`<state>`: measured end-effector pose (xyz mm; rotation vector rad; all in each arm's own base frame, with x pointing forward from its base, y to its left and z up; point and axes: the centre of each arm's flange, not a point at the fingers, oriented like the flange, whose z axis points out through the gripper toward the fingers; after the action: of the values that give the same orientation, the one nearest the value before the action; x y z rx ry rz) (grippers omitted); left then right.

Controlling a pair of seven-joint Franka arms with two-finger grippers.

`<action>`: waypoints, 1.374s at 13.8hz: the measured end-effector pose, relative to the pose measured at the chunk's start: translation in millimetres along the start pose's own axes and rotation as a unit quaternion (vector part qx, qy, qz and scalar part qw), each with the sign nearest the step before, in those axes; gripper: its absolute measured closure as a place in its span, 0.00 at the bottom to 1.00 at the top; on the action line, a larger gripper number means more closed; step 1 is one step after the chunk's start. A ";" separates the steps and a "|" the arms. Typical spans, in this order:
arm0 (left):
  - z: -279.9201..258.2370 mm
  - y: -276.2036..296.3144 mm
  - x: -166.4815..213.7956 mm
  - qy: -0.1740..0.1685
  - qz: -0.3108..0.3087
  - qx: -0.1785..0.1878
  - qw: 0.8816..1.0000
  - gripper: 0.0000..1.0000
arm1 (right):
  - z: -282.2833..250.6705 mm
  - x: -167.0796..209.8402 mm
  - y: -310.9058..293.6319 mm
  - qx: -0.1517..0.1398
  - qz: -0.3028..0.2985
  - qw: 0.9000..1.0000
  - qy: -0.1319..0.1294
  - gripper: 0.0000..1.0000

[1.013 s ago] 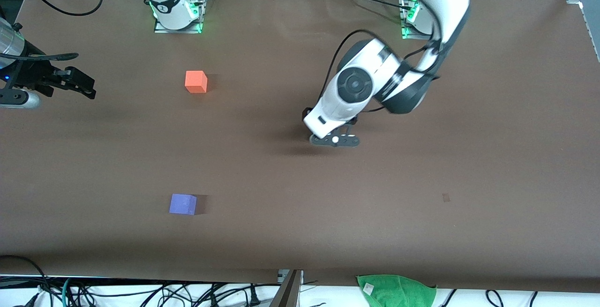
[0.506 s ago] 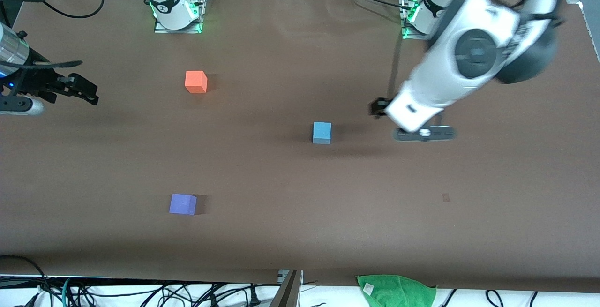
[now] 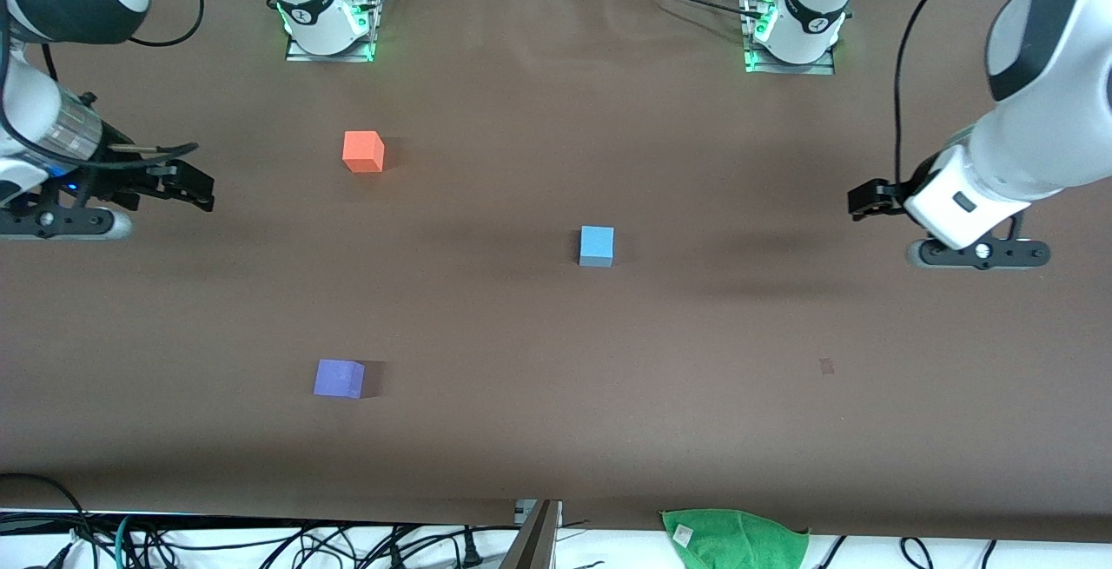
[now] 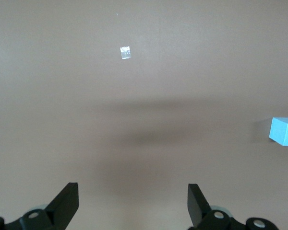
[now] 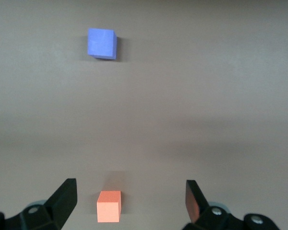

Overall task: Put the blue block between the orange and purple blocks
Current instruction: 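Retract the left gripper while the right gripper reaches toward the cube, then move the right gripper over the light blue cube and lower it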

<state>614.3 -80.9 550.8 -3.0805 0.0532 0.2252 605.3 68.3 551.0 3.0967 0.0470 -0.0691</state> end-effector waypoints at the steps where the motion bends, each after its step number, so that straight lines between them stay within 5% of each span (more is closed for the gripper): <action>1: -6.6 -7.8 -3.6 0.008 0.005 0.002 1.000 0.00 | 7.7 2.7 -8.5 0.000 -0.007 1.000 -0.006 0.00; 7: -28.0 -58.5 -43.8 0.071 0.002 -0.018 0.997 0.00 | 27.5 2.7 -111.1 0.001 -0.015 1.000 0.006 0.00; 19: -16.8 -53.1 -60.7 0.047 0.006 -0.015 0.999 0.00 | 135.4 -52.9 -369.7 0.025 0.065 0.997 0.035 0.00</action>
<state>558.7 -27.0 579.0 -3.1201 0.0731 0.0825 535.0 430.0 402.4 3.1419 -0.1573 0.0436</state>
